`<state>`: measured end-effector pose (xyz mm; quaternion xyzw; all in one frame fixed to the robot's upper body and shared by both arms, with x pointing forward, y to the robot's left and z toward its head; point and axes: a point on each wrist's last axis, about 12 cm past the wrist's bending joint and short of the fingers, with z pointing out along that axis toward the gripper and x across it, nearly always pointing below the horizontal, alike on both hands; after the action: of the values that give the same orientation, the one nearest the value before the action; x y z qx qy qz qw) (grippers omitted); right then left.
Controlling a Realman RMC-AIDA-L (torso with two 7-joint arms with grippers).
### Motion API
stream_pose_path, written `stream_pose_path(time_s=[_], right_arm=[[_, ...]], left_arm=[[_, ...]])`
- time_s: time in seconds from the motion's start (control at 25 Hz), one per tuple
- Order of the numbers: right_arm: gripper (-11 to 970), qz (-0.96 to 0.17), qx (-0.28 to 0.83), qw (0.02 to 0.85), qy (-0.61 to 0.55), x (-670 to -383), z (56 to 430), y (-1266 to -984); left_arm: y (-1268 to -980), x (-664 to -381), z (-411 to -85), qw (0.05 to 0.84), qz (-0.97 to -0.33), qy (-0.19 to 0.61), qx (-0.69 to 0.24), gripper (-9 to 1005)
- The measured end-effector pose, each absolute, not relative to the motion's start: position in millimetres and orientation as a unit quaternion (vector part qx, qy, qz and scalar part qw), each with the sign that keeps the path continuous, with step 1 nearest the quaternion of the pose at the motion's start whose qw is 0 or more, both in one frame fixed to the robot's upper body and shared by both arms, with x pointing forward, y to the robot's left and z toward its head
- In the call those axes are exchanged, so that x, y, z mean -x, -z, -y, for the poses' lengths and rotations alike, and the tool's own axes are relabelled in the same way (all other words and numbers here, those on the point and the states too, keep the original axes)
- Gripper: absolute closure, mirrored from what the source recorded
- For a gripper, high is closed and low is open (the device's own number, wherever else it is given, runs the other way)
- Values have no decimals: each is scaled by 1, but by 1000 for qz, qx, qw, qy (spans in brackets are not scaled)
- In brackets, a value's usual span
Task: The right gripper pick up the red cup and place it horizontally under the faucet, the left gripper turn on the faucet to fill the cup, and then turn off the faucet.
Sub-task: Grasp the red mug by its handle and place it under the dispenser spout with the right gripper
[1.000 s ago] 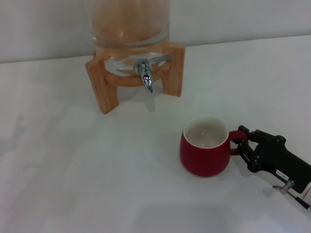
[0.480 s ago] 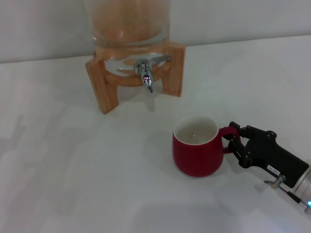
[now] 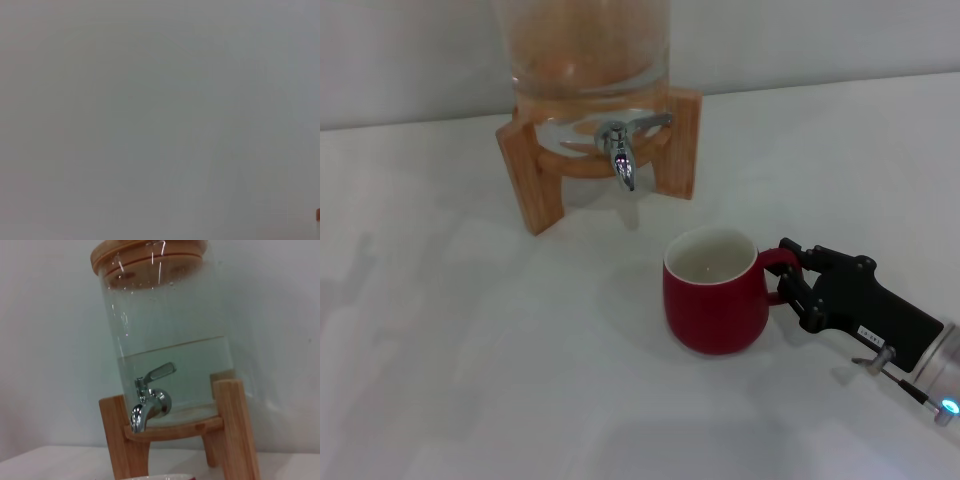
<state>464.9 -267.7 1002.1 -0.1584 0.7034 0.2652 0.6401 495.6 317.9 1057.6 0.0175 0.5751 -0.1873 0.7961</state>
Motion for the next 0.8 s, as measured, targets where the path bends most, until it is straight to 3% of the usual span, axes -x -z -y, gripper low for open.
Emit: stream_pose_path(time_s=[0.8], right_arm=[[782, -707, 184, 622, -281, -503, 243, -1011]], left_arm=[[-1057, -497, -318, 793, -580, 186, -16, 120]])
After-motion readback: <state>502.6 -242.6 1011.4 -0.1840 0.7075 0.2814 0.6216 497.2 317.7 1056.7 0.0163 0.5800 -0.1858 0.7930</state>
